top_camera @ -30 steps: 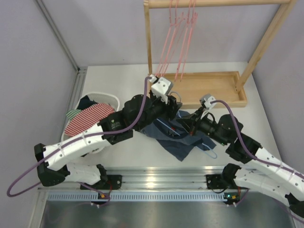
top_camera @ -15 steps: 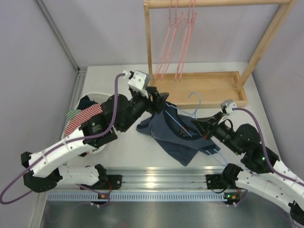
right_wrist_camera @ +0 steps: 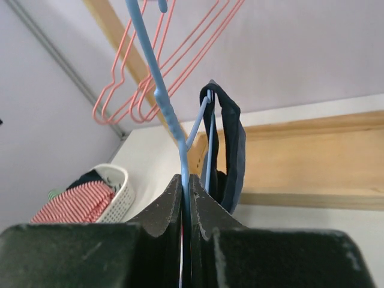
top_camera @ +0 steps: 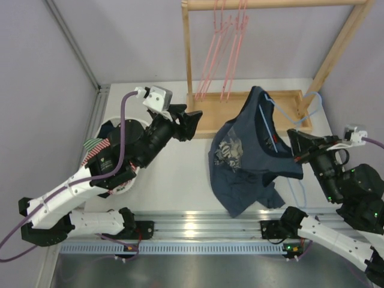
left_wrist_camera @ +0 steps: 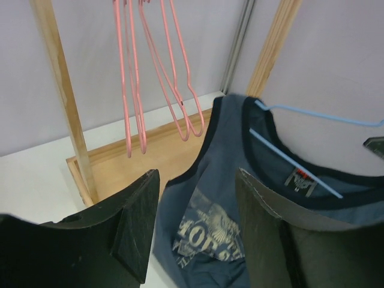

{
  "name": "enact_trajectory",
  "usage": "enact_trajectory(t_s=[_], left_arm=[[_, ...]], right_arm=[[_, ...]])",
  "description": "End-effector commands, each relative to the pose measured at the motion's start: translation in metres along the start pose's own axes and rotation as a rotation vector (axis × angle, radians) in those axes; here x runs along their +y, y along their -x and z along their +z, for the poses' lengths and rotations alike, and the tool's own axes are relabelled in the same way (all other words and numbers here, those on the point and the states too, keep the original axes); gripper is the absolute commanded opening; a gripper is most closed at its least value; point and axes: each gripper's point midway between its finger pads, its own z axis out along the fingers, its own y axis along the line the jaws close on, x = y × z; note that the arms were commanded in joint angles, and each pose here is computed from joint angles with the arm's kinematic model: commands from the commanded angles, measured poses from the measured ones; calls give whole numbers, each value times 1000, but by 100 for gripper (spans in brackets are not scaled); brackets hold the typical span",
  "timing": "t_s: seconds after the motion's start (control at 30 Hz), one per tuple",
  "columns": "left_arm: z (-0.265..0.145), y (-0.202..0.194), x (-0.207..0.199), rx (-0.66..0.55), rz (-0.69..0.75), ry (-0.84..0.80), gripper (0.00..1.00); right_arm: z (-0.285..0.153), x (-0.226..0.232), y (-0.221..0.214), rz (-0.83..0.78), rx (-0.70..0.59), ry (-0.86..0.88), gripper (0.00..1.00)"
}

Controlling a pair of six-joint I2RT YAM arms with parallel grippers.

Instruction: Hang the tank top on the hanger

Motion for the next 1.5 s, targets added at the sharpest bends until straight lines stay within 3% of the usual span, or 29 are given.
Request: enact_trajectory(t_s=[0.0, 0.3, 0.43, 0.6, 0.63, 0.67, 0.9, 1.17, 1.47], left_arm=[[-7, 21, 4, -43, -7, 7, 58], [-6, 12, -2, -24, -20, -22, 57], [-6, 5, -3, -10, -23, -26, 57], [-8, -2, -2, 7, -21, -33, 56], [-9, -3, -2, 10, -22, -36, 56], [-9, -3, -3, 9, -21, -37, 56], [-15, -1, 2, 5, -10, -35, 56], [-10, -13, -1, 23, 12, -48, 56], [-7, -16, -6, 26, 23, -69, 56]], right_arm=[[-7, -8, 73, 4, -188, -80, 0], [21, 33, 174, -200, -303, -94, 0], [63, 57, 169, -315, -226, -114, 0], [89, 62, 168, -310, -181, -83, 0], [102, 60, 158, -247, -149, -75, 0], [108, 40, 160, -247, -149, -128, 0], [137, 2, 139, -156, -61, -20, 0], [160, -39, 176, -148, -147, 8, 0], [197, -73, 197, -156, -153, -28, 0]])
